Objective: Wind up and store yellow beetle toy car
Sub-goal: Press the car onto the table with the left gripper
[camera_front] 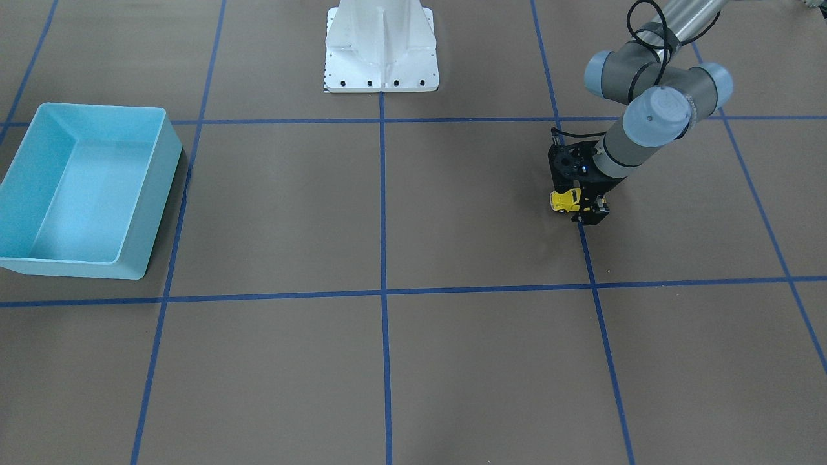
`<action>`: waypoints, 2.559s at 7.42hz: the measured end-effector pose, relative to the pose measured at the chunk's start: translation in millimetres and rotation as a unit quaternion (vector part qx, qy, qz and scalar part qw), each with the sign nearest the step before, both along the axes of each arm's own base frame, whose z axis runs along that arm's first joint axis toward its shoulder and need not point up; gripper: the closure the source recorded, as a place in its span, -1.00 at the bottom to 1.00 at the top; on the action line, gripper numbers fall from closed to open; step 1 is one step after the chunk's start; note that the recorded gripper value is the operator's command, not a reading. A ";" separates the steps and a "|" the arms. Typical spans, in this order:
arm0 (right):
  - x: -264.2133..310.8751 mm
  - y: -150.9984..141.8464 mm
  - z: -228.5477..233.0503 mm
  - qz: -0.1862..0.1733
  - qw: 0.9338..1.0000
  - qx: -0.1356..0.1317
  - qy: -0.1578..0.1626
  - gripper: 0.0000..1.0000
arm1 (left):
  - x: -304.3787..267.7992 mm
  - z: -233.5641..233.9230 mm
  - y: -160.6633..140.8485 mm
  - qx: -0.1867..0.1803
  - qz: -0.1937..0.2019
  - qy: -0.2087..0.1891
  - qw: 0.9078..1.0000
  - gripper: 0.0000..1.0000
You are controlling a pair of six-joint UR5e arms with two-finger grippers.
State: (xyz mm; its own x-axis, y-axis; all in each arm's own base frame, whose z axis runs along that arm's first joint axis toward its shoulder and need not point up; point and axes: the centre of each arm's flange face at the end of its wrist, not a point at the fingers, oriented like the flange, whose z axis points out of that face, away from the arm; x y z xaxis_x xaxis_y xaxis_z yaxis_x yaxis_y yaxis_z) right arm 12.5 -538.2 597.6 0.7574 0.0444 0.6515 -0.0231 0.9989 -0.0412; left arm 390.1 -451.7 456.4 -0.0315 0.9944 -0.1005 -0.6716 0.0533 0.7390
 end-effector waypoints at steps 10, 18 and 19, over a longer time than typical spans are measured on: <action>0.4 0.2 0.9 0.001 1.000 -0.001 0.000 -1.00 | -23.7 -42.3 21.8 0.006 -0.006 0.065 0.998 1.00; -0.5 -4.3 1.4 0.000 1.000 -0.001 0.000 -1.00 | -29.4 -8.1 20.6 0.038 0.004 0.124 0.992 1.00; -0.6 -5.7 2.6 0.000 1.000 0.005 -0.001 -1.00 | -29.5 -4.8 20.6 0.031 0.008 0.125 0.992 1.00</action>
State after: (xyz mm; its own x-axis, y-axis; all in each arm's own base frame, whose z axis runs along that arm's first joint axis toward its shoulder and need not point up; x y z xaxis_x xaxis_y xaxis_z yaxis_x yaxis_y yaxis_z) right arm 11.9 -543.9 600.2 0.7567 0.0379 0.6527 -0.0230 0.9992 -0.0313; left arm 360.7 -431.1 451.6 -0.0630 0.9977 -0.0256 -0.4680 -0.0069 0.8837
